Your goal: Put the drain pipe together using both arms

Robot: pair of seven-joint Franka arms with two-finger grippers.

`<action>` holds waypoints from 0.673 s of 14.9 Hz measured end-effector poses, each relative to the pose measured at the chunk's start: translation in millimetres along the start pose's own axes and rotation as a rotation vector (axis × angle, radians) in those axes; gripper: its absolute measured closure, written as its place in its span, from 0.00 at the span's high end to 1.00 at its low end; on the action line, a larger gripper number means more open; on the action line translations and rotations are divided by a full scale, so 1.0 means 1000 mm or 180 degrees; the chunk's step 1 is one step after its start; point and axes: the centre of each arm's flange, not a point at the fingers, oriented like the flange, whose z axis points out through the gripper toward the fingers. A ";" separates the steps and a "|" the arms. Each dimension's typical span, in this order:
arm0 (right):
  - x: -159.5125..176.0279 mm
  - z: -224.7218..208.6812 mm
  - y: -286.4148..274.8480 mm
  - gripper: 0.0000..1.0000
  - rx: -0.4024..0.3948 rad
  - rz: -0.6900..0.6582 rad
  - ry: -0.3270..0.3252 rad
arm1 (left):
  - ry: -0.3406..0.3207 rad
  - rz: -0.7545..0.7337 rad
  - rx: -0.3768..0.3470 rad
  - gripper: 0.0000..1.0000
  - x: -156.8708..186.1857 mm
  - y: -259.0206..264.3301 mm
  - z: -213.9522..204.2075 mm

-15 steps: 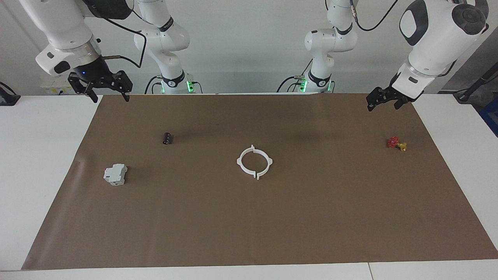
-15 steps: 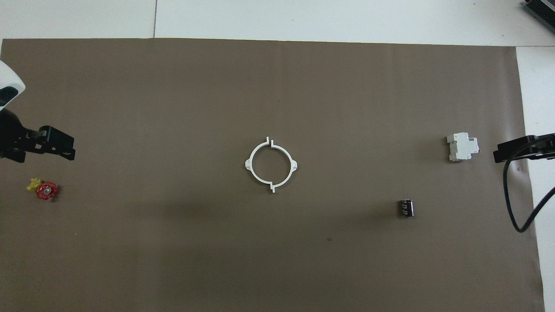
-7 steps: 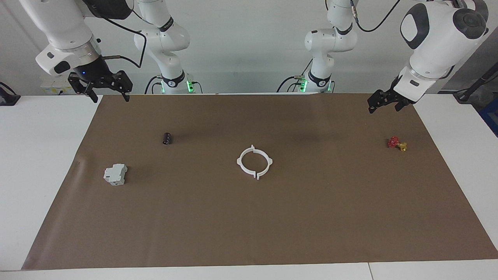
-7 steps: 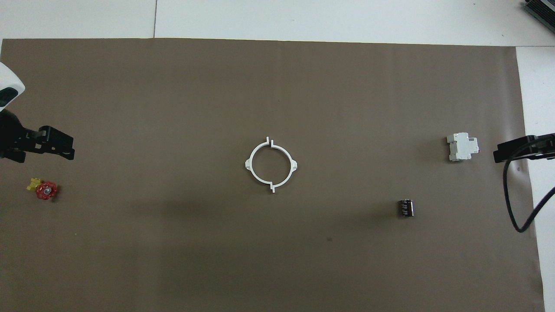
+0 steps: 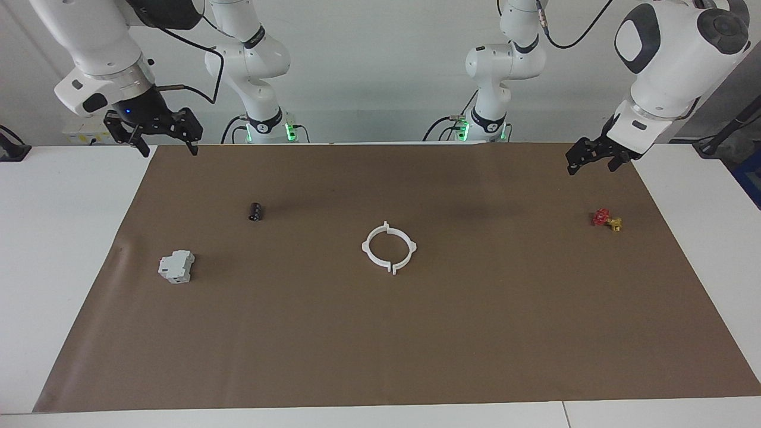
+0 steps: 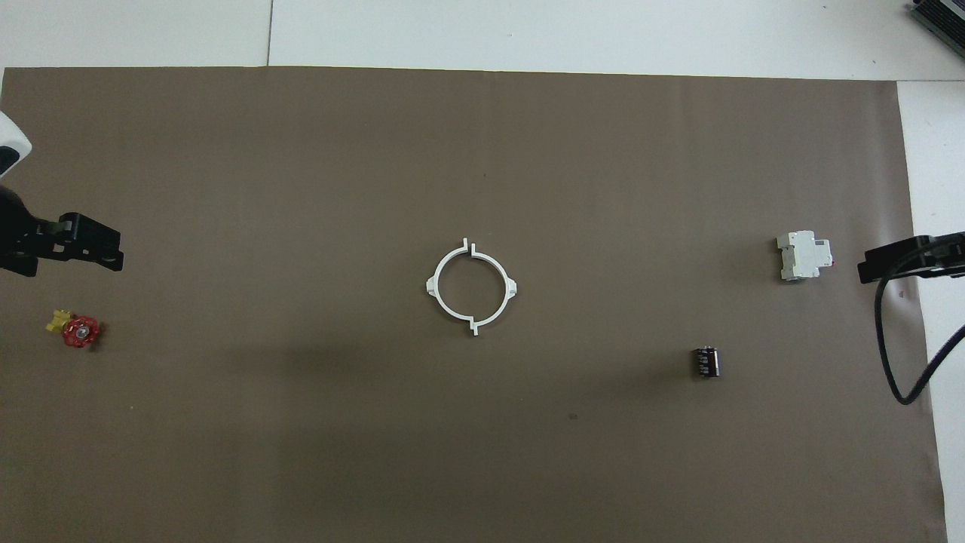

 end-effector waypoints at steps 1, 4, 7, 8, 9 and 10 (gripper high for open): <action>0.000 0.000 0.000 1.00 0.0000 0.0000 0.0000 | 0.0082 -0.0003 -0.0002 1.00 0.003 0.000 -0.001; 0.000 0.000 0.000 1.00 0.0000 0.0000 0.0000 | 0.0162 -0.0031 -0.0005 1.00 0.006 -0.005 -0.002; 0.000 0.000 0.000 1.00 0.0000 0.0000 0.0000 | 0.0163 -0.0056 -0.0005 1.00 0.006 -0.010 -0.001; 0.000 0.000 0.000 1.00 0.0000 0.0000 0.0000 | 0.0164 -0.0056 -0.0005 1.00 0.006 -0.010 -0.001; 0.000 0.000 0.000 1.00 0.0000 0.0000 0.0000 | 0.0164 -0.0056 -0.0005 1.00 0.006 -0.010 -0.002; 0.000 0.000 0.000 1.00 0.0000 0.0000 0.0000 | 0.0164 -0.0056 -0.0005 1.00 0.006 -0.010 -0.002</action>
